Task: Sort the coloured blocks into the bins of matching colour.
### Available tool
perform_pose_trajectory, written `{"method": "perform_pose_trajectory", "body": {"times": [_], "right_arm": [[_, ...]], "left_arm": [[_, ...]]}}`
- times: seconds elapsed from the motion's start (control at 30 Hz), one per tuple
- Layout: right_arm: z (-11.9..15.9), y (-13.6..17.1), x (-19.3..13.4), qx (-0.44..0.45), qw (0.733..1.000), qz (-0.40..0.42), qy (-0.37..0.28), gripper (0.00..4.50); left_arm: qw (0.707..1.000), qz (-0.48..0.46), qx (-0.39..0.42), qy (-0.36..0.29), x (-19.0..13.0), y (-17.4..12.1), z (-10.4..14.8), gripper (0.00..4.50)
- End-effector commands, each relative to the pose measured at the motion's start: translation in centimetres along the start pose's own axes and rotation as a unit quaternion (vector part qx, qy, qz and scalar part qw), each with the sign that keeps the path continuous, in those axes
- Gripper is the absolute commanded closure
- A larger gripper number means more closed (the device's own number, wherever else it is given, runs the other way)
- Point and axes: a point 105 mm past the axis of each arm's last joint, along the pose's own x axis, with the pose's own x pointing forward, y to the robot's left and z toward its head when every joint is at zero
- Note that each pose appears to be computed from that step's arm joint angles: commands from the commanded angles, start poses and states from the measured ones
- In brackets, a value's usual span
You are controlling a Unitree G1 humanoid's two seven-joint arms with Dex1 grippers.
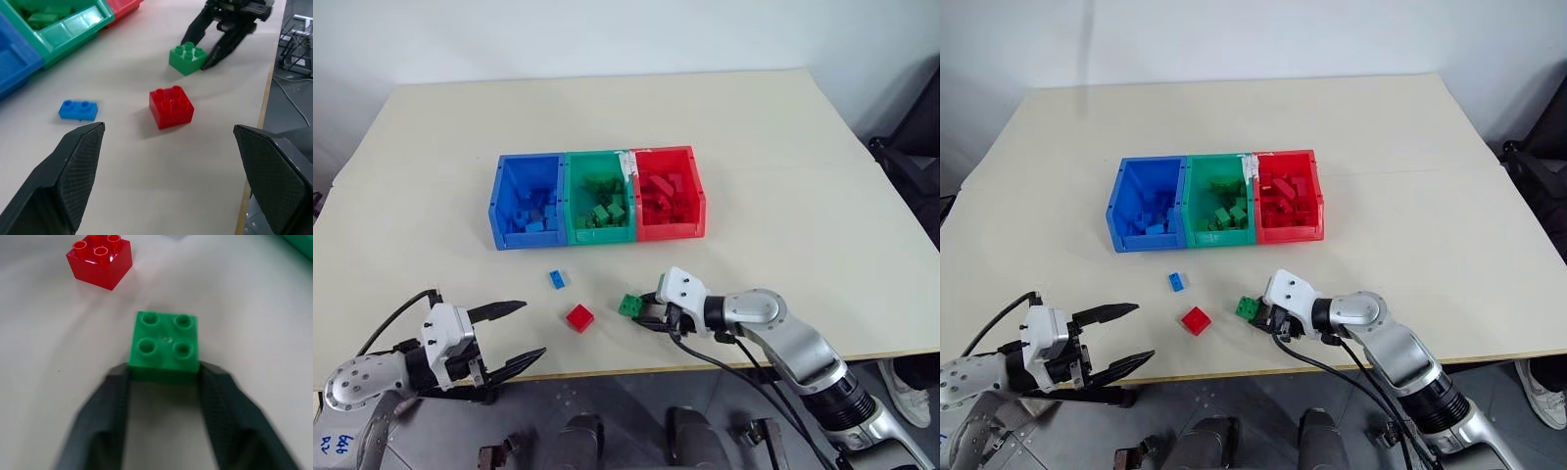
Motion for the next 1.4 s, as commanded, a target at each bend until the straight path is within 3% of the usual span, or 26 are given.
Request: {"method": "perform_pose_trajectory", "body": {"times": [0.03,0.33,0.6,0.8,0.9,1.0,1.13,1.2,1.4], "right_arm": [[1.7,-0.9,-0.1,-0.017,0.999,-0.015,-0.030,3.10],[8.7,-6.3,0.4,-0.009,0.988,-0.077,-0.132,3.10],[11.7,-12.9,2.5,-0.030,0.977,-0.168,-0.129,3.10],[13.0,-13.0,2.6,-0.052,0.974,-0.153,-0.159,1.10],[13.7,-11.7,1.0,-0.080,0.970,-0.116,-0.199,0.13],[12.8,-10.0,-1.1,-0.095,0.967,-0.072,-0.224,0.06],[6.8,-7.7,-4.5,-0.148,0.975,-0.023,-0.163,0.06],[5.0,-6.7,-6.5,-0.134,0.976,-0.010,-0.173,0.06],[2.4,-4.1,-10.9,-0.114,0.973,0.015,-0.201,0.06]], "left_arm": [[1.000,0.013,0.018,-0.021,0.0,0.2,1.1,0.00],[0.992,0.105,0.001,-0.062,-0.5,1.6,1.8,0.00],[0.981,0.175,-0.032,-0.076,-1.9,2.1,1.3,0.00],[0.978,0.192,-0.033,-0.073,-2.4,2.1,1.0,0.00],[0.978,0.193,-0.034,-0.070,-2.6,2.3,1.0,0.00],[0.979,0.188,-0.034,-0.064,-2.8,2.7,0.9,0.00],[0.985,0.157,-0.029,-0.057,-2.8,3.2,1.1,0.00],[0.989,0.140,-0.021,-0.048,-2.9,3.5,1.2,0.00],[0.995,0.103,0.006,-0.009,-3.9,5.0,0.7,0.00]]}}
